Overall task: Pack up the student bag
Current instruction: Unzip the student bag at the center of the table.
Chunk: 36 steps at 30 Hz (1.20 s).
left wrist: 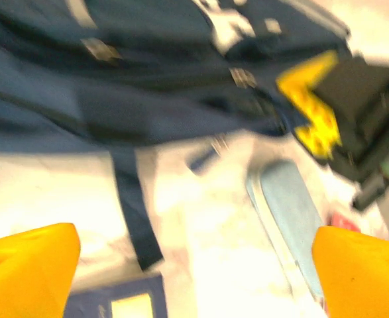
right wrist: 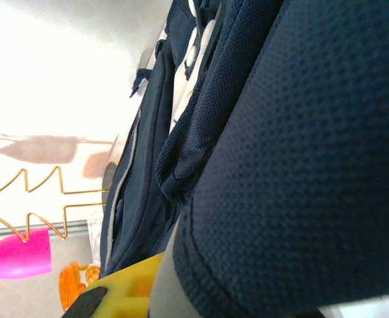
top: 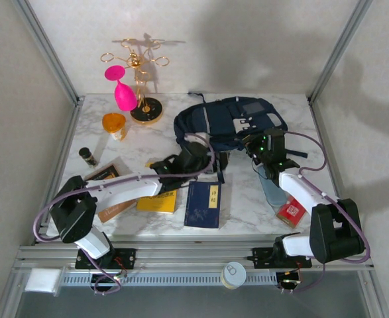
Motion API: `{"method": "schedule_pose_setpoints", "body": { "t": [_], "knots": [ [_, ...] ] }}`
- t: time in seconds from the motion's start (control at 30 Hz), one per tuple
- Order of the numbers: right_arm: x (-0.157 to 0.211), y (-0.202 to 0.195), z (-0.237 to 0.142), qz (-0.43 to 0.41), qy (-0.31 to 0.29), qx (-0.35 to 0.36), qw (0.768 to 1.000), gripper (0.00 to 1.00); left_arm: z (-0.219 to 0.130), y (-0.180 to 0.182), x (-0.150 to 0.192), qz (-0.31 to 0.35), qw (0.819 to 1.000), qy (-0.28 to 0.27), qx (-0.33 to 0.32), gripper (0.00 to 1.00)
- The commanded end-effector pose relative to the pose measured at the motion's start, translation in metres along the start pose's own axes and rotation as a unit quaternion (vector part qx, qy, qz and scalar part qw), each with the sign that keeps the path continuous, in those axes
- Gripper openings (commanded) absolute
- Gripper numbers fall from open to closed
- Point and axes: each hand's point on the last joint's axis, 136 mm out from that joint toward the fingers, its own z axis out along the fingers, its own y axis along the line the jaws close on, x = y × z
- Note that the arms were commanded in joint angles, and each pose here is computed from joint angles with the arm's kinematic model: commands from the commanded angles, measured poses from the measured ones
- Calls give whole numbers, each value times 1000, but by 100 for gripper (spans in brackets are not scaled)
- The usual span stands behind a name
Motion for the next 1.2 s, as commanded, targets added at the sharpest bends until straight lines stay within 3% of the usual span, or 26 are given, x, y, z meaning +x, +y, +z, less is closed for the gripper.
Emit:
{"method": "schedule_pose_setpoints", "body": {
  "t": [0.0, 0.1, 0.5, 0.7, 0.9, 1.07, 1.17],
  "knots": [
    [-9, 32, -11, 6, -25, -52, 998, 0, 21, 3, 15, 54, 998, -2, -31, 77],
    [-9, 32, -10, 10, -23, -52, 998, 0, 40, -3, 23, 76, 997, -14, -30, 67],
    [-5, 28, -10, 14, -25, -50, 998, 0, 94, -8, 18, 109, 991, -65, -49, 58],
    [-5, 27, -11, 14, -27, -51, 998, 0, 108, -2, 3, 110, 986, -99, -80, 49],
    [-5, 28, -11, 12, -27, -53, 998, 0, 118, 4, 5, 94, 989, -90, -72, 37],
    [-6, 30, -11, 9, -28, -54, 998, 0, 121, 2, 16, 105, 990, -82, -43, 38],
    [-7, 31, -9, 8, -28, -53, 998, 0, 124, 3, 11, 106, 990, -84, -44, 28]
  ]
}}
